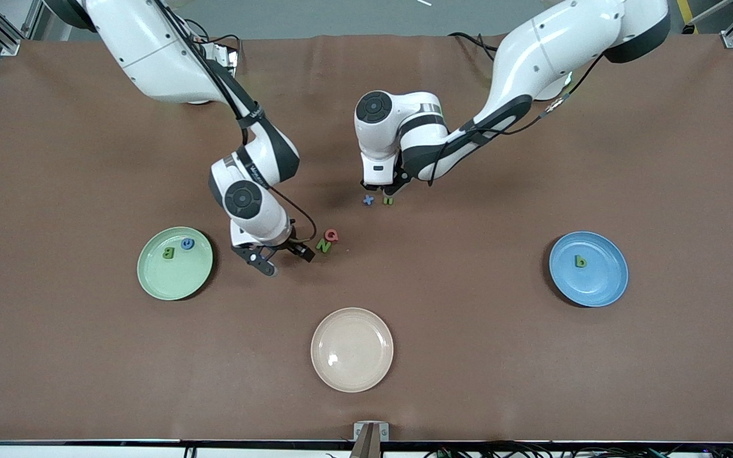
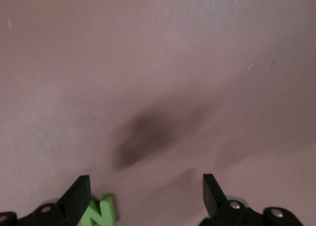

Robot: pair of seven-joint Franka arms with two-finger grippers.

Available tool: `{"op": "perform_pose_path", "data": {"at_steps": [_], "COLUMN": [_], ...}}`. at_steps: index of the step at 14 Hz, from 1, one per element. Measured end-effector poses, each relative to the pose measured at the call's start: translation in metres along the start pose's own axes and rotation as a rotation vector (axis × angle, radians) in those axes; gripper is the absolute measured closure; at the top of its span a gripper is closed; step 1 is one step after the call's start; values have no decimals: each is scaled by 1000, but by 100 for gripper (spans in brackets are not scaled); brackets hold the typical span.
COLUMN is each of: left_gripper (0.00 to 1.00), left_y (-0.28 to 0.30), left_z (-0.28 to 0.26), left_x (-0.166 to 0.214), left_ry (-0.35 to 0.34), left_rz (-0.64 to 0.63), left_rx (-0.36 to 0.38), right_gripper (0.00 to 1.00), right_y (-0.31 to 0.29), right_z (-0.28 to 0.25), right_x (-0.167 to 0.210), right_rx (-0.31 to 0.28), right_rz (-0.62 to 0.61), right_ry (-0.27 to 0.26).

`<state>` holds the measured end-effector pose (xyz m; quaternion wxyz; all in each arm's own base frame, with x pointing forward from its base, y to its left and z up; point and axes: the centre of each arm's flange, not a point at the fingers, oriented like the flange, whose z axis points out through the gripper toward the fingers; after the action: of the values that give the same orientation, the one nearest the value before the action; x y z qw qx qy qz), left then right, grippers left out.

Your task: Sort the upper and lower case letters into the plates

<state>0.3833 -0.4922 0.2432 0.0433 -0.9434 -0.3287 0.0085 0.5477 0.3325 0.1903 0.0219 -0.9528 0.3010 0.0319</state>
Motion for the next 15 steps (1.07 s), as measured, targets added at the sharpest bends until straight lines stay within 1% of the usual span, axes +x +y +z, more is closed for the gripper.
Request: {"op": "perform_pose_path", "data": {"at_steps": [2,4,5,7,9,10,11,13,15], "left_gripper": [73,73,73,73,73,73,73,73,73], "left_y": [-11,-36,-50,-79,-109,-123,-138,-162,-180], "left_z": [-45,-86,-104,-132,-138,-134,-126,-109,-93], "left_x": [37,85,111,165,213,232,248,268,282], "left_ry": [-2,-4,-12,-35,-56,-68,-83,-102,-97], "left_rz": [108,285,379,566,725,774,812,849,870], "left_rx": [31,94,106,96,83,85,94,113,116], "right_gripper": [0,0,0,0,4,4,6,8,10], "right_y": [-12,-21,-25,-27,-27,-27,-27,-27,-29], "right_z": [6,6,5,6,11,14,16,21,24], "right_x": [-18,-30,-33,-35,-34,-34,-34,-35,-39], "right_rx": [1,6,11,18,14,14,15,16,14], "right_rz": [-17,-42,-54,-80,-93,-96,-97,-92,-87], "right_ry": [1,12,21,44,55,57,57,56,60]}}
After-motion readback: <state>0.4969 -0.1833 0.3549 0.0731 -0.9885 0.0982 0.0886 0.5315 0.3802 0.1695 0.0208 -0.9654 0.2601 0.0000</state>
